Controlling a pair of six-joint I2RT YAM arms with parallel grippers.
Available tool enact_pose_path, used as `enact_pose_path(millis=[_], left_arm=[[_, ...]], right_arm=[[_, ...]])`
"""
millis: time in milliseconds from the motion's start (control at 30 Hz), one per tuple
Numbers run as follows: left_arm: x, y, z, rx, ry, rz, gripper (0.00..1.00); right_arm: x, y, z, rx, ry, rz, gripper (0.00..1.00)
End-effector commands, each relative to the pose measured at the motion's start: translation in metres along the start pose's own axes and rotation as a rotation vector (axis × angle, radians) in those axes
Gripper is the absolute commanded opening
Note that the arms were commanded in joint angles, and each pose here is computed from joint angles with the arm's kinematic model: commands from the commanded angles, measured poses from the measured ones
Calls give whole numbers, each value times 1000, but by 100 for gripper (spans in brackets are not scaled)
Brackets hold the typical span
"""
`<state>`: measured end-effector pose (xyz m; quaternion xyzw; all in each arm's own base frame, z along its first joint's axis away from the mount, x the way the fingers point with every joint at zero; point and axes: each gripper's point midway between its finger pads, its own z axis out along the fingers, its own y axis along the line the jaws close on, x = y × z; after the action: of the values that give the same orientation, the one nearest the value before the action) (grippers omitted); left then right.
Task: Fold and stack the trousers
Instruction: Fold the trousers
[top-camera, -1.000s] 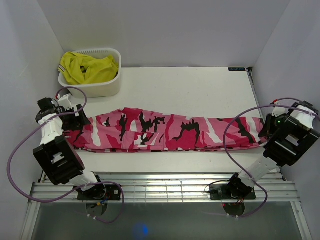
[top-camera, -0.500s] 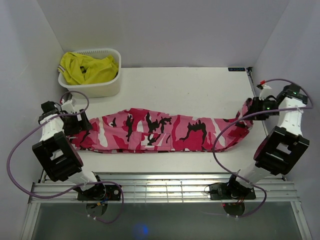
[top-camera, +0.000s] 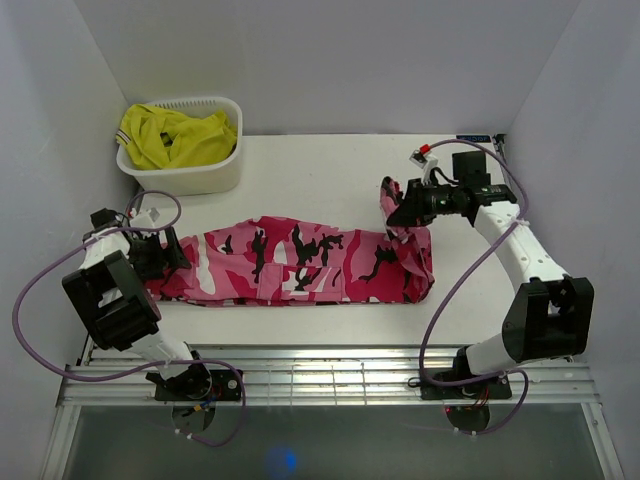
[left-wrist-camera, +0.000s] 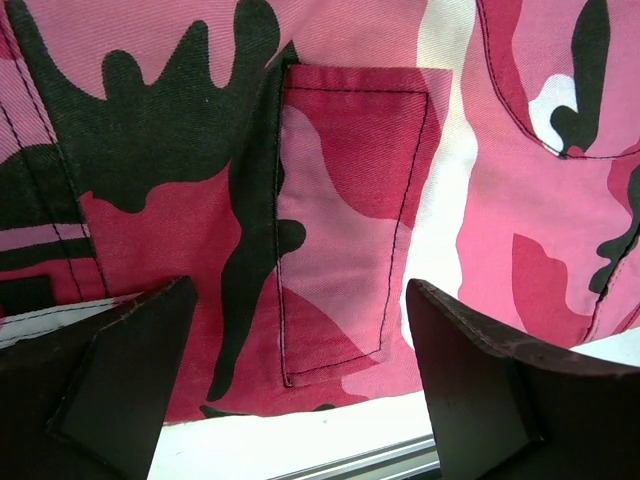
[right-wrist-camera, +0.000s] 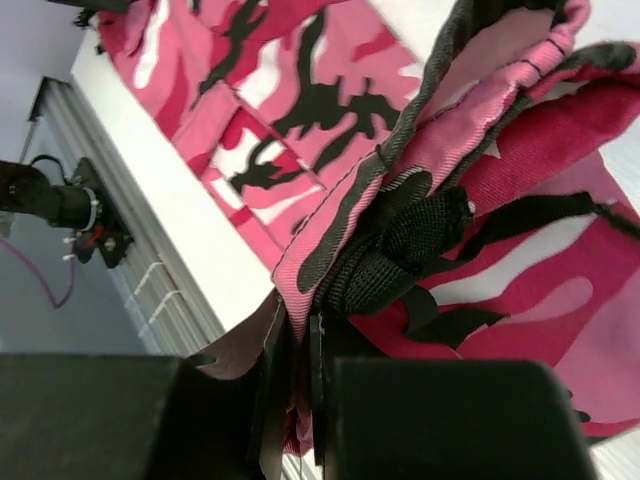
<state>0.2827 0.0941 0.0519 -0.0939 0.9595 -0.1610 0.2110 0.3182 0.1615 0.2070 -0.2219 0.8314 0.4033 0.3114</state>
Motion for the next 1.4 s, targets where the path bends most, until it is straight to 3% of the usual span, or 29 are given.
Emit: enact_pose_path(millis=[0,300,633,833,1367], left_arm=[[5,0,-3,-17,9,10,98],[13,2,-3,-34,27,0,98],[7,4,-9,-50,34,2,98],[8,4,-10,-51,41,-3,98],[16,5,-6,-52,61,-1,98]], right_arm=[[-12,26,22,-68,-30,16,8],[8,67,62,-153,17,51,8],[16,71,111,-61,-23,80,8],[35,69,141,-5,15,77,8],[55,86,177,-52,108,122,8]])
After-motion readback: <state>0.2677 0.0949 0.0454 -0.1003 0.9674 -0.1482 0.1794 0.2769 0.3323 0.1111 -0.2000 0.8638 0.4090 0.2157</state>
